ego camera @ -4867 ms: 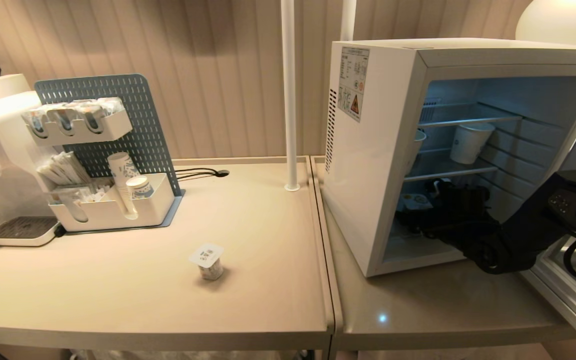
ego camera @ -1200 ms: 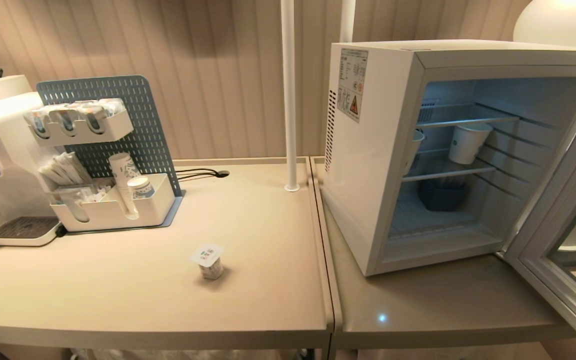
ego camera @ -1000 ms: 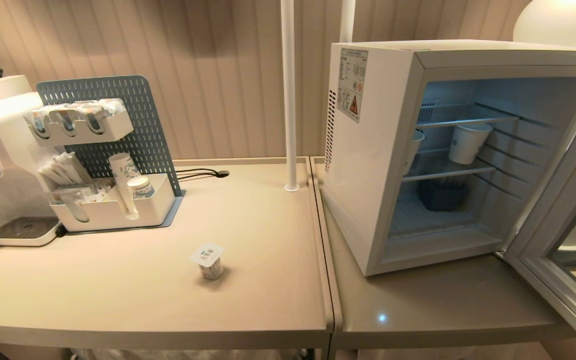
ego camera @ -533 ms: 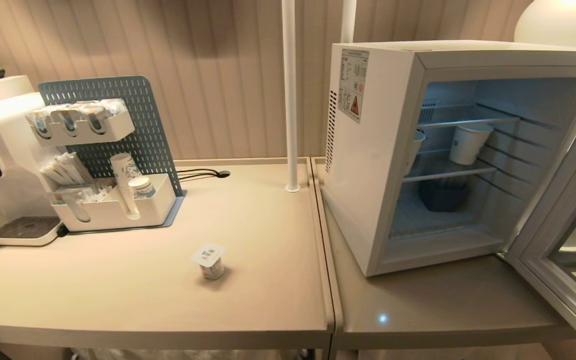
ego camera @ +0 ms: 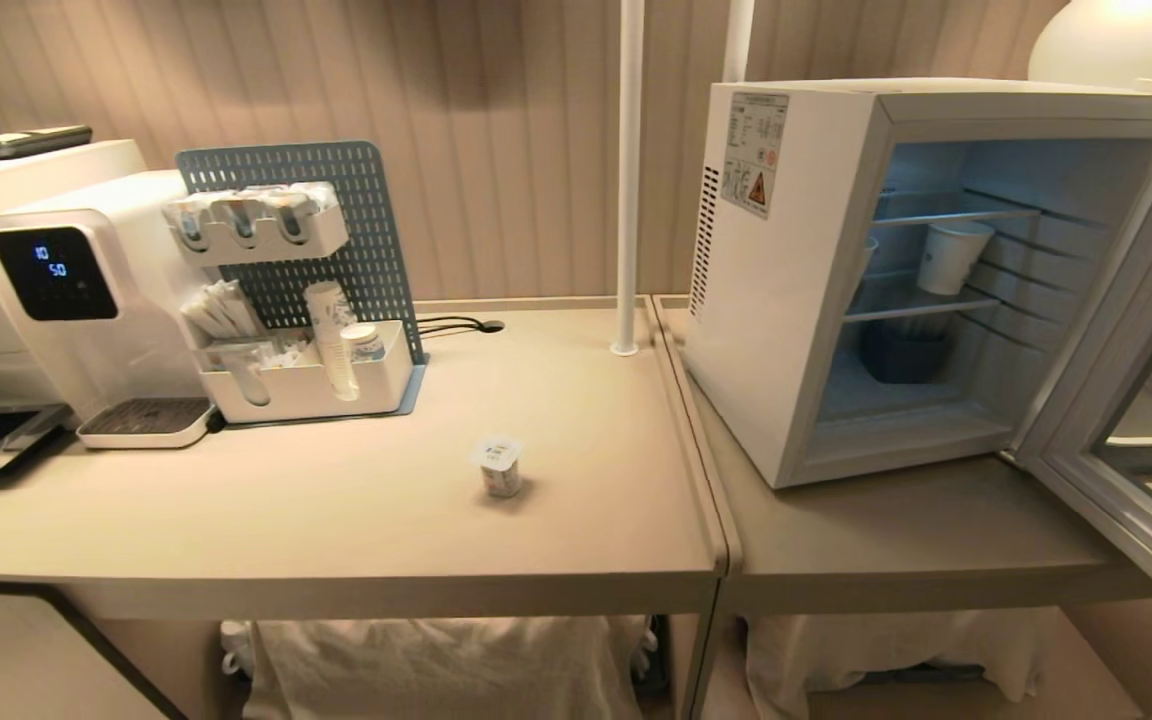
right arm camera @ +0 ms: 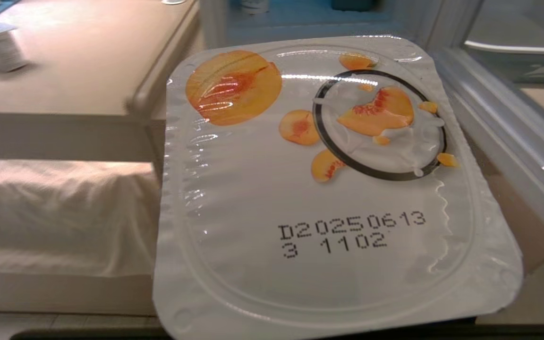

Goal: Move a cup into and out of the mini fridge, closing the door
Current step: Place the yoghurt on the table

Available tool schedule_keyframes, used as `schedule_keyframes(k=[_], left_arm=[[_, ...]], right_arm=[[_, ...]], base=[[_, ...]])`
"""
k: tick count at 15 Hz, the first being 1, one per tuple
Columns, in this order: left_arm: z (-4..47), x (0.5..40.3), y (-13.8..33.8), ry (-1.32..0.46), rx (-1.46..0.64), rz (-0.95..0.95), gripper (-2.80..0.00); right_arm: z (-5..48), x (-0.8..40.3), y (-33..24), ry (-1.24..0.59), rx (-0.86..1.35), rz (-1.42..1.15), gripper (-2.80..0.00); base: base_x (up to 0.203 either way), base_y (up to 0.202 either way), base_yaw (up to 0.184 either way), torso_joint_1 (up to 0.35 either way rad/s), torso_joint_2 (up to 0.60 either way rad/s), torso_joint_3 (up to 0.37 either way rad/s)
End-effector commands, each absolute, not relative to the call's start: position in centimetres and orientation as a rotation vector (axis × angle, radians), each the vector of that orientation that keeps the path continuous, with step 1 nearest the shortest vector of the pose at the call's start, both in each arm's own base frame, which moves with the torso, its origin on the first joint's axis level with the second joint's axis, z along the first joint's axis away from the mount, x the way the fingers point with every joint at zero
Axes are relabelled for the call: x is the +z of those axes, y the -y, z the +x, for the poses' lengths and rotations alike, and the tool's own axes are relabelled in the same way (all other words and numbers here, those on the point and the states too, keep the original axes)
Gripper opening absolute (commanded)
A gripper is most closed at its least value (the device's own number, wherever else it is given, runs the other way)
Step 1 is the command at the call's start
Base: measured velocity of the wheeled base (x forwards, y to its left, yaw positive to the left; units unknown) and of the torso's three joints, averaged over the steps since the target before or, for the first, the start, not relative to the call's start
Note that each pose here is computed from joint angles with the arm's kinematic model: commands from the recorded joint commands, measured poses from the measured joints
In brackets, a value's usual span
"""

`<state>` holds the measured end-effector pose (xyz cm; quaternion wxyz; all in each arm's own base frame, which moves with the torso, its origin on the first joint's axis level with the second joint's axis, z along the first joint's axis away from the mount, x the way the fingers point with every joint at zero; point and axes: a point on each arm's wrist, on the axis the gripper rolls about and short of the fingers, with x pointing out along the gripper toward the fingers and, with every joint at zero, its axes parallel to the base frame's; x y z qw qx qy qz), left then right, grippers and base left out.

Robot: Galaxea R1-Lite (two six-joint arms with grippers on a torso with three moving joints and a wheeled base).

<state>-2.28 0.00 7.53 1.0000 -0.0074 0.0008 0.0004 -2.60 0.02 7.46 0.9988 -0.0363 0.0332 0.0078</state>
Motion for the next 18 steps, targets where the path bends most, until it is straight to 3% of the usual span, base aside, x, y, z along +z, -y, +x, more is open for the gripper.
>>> schedule_keyframes(k=[1, 18], left_arm=[[-2.27, 7.54, 0.01, -0.003, 0.0, -0.014, -2.8], [-2.28, 7.57, 0.0, -0.003, -0.002, -0.006, -2.8]], right_arm=[[-2.58, 7.44, -0.02, -0.07, 0.016, -0.073, -2.8], [-2.57, 7.47, -0.02, -0.069, 0.016, -0.072, -2.8]], base=[[-0.181, 0.189, 0.002, 0.005, 0.0, 0.005], [-0.01, 0.175, 0.001, 0.003, 0.0, 0.002]])
